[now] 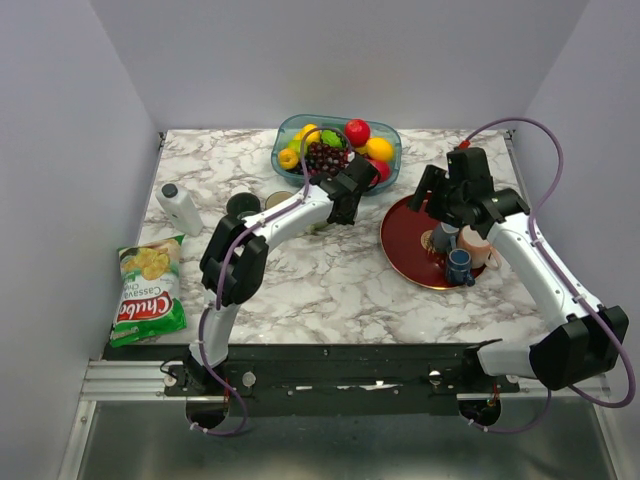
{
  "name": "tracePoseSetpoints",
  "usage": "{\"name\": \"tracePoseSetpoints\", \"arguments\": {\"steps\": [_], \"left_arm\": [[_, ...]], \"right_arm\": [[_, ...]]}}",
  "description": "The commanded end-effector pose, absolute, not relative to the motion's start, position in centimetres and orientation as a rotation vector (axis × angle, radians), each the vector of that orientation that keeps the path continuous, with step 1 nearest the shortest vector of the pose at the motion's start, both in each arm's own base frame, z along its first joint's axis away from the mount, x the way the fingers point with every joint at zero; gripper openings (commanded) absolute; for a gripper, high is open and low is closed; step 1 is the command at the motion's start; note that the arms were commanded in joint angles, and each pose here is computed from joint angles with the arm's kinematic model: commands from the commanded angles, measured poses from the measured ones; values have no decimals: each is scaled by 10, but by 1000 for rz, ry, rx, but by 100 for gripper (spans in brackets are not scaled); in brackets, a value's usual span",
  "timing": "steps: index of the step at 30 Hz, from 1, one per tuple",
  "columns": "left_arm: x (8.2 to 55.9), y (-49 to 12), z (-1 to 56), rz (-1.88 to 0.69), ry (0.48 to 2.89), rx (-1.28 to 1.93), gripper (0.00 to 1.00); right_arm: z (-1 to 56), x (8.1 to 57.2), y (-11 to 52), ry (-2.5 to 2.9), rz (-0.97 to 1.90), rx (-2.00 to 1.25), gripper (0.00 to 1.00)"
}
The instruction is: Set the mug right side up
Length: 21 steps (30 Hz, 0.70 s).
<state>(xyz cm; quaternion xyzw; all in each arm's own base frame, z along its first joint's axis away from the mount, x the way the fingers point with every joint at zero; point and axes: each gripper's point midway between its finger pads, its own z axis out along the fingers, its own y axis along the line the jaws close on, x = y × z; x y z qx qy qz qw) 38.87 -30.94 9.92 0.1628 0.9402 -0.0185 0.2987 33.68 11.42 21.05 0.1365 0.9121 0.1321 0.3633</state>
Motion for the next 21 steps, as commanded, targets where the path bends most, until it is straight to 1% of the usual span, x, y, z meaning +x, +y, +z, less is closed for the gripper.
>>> {"name": "tracePoseSetpoints", "arguments": {"steps": [1,4,5,6,13,21], "left_arm": [[398,-306,102,16,2445,438,0],[396,-306,101,29,2446,458,5],[395,-306,100,34,2448,463,9],[395,-306,100,32,2447,465,11],[392,-308,94,32,2458,505,18],[388,-311,89,24,2472,528,36]], "right_arm": [[202,333,104,2374,277,370,80],[200,333,103,2378,273,378,80],[200,333,103,2380,270,382,81],[198,332,102,2385,265,384,81],[195,330,101,2396,251,394,81],[193,329,99,2406,242,400,81]]}}
